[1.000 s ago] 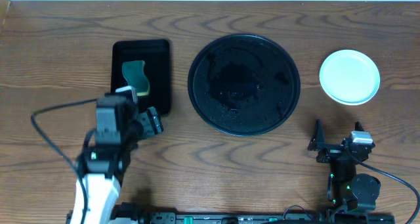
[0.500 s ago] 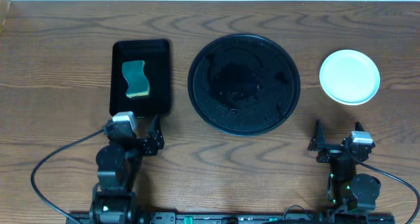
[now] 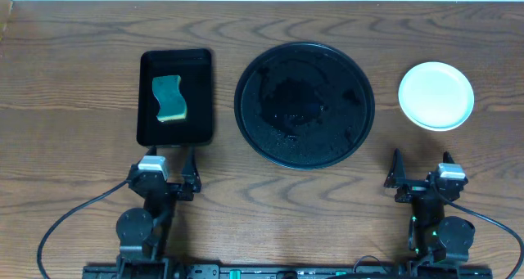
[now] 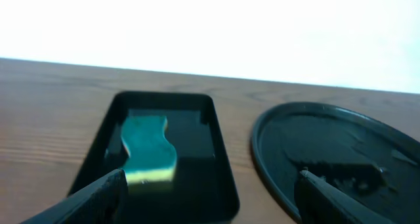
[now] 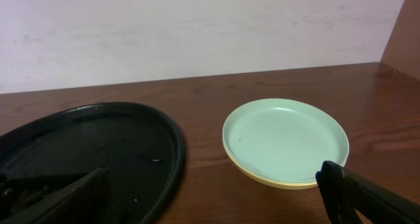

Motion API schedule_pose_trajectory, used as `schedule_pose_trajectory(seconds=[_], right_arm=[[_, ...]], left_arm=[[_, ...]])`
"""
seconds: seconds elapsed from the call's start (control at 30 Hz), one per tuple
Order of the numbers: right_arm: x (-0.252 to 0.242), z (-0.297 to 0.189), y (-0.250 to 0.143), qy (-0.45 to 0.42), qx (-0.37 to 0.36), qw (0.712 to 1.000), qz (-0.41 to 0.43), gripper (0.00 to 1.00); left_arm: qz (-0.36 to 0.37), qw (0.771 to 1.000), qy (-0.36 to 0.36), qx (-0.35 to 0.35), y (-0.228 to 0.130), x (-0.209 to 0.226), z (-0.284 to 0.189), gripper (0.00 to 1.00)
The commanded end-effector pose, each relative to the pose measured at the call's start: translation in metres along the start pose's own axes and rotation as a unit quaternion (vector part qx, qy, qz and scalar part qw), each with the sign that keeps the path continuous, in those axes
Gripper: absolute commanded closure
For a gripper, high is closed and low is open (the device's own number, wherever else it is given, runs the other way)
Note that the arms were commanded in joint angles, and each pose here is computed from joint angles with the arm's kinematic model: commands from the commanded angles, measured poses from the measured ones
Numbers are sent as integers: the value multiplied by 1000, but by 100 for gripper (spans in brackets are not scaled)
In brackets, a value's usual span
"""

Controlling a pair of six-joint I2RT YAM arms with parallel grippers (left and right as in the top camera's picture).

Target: Clean dirty plates on tray and stack at the side

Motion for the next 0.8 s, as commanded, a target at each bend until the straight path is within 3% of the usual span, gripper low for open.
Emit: schedule_pose_trajectory(seconds=[0.0, 0.5, 0.77], right_arm=[[-2, 0, -1, -8, 1, 1000, -4, 1], [-2, 0, -1, -8, 1, 1000, -4, 1], [-2, 0, -1, -8, 1, 1000, -4, 1]], left_arm=[[15, 999, 21, -20, 0, 4, -1, 18], [15, 996, 44, -71, -2, 13, -3, 18], [33, 997, 73, 9, -25, 22, -2, 18]])
Point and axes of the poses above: each gripper's point midway between its finger pads, its own z axis out along the fingers, its own x axis along the line the jaws close on, y = z × x, the point moved 10 cm from there along -z, back along the fingers, and after that the axes turned 12 degrees about -z, right-handed, at the moved point
